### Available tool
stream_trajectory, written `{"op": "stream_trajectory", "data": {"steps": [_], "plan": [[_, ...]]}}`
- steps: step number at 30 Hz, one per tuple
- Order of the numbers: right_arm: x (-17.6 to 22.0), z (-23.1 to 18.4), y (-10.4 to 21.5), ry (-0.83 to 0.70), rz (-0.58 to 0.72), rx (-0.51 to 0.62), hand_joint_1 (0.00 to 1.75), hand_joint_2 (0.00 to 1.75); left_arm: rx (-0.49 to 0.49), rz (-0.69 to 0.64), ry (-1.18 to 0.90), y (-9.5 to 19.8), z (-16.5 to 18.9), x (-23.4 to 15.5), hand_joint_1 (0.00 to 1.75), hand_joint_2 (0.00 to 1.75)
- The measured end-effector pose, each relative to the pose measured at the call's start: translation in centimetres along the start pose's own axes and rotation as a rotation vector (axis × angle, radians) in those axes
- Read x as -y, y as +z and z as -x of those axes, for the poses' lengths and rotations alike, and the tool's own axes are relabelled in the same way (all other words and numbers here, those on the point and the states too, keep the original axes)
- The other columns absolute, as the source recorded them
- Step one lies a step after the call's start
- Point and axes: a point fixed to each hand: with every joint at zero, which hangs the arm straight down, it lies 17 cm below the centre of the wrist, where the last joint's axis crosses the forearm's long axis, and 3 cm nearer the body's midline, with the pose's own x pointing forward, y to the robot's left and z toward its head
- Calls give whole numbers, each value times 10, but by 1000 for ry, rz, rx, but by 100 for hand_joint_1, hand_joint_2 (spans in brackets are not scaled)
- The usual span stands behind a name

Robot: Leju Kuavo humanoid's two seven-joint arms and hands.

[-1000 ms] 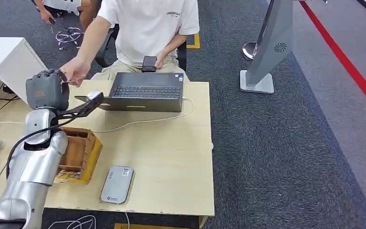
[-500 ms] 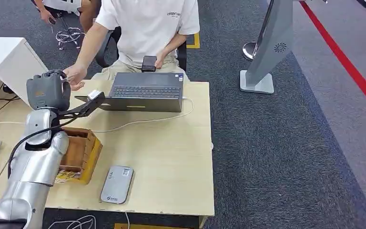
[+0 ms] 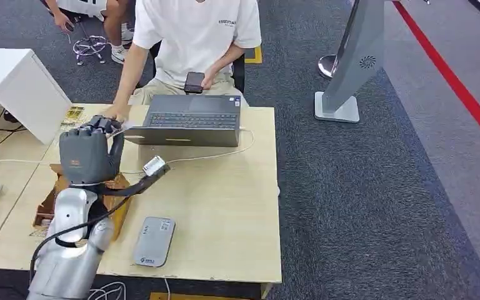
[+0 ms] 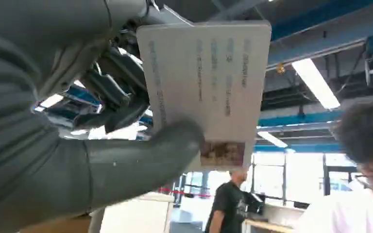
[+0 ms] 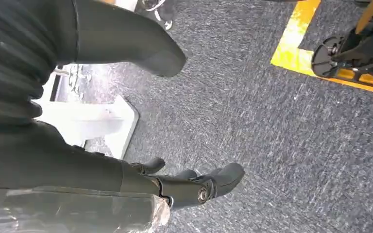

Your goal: Pass the card to the sensor for recognition and then transmit it.

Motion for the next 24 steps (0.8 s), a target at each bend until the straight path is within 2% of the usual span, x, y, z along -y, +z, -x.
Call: {"op": "stream_trajectory", "data": {"steps": [5, 11, 15, 20, 24], "plan": [[-1, 1, 0, -9, -1, 2, 0, 175, 93, -33, 53, 23, -48, -23, 175, 175], [-1, 3, 0, -28, -1, -5, 0, 175, 139, 81, 115, 76, -87, -5, 175, 175], [-1, 4, 0, -46, 0, -16, 0, 175, 127, 210, 126, 102, -93, 19, 175, 175], [-6, 6, 1, -76, -4, -31, 0, 175, 76, 362, 175, 166, -96, 46, 175, 175], [-7, 8, 1, -80, -5, -35, 0, 175, 37, 419, 162, 196, -85, 52, 175, 175]]}}
